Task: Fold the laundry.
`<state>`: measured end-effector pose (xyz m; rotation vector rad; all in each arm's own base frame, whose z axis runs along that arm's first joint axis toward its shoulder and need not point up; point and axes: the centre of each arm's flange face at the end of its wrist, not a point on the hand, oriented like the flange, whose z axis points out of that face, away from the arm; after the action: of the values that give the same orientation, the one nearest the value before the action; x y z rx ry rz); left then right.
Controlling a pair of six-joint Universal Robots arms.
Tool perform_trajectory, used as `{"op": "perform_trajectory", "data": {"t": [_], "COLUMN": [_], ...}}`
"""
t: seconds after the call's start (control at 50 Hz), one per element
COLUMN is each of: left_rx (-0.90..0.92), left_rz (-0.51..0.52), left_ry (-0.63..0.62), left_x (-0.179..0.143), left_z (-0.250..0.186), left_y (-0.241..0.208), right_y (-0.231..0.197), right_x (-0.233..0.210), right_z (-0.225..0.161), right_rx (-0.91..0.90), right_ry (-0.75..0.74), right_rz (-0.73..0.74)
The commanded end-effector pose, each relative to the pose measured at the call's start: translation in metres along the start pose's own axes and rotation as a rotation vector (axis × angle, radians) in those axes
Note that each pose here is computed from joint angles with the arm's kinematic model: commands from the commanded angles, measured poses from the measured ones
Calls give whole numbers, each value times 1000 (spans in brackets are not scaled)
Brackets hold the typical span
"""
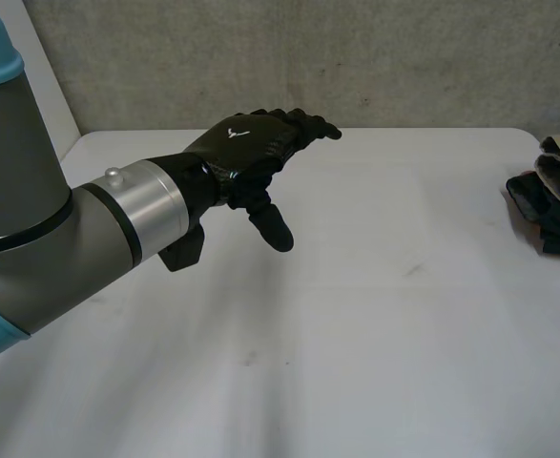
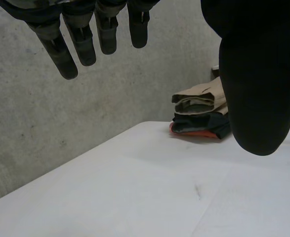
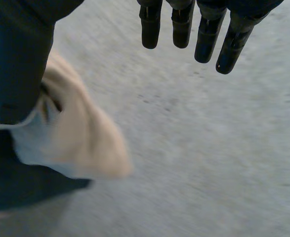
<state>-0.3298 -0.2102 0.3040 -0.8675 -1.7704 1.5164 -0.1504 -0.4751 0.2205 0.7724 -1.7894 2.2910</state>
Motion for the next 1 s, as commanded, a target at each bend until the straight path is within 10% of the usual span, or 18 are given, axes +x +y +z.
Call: {"op": "perform_trajectory", "data": {"t": [0.02,0.22,0.46,0.66,1.0], "left_rx": [3,31,91,179,119], "left_rz": [1,13,32,44,16], "left_ry": [0,0,-78,-435,-481], "left_x": [1,2,-14,-67,-71], "left_z": [-2,-7,-16,-33,-37], "left_y": [-1,-10,-27,-27,2], "right_y": [-29,-124,-255,-278,-264], "right_x": [62,66,-172,-308,-322], "right_z": [-17,-10,13,-34,-45], "right_rx": [-46,-27,115,35,-23], "right_ry": [302,587,167,-69,-26], "right_rz": [-276,-368,125,329,332]}}
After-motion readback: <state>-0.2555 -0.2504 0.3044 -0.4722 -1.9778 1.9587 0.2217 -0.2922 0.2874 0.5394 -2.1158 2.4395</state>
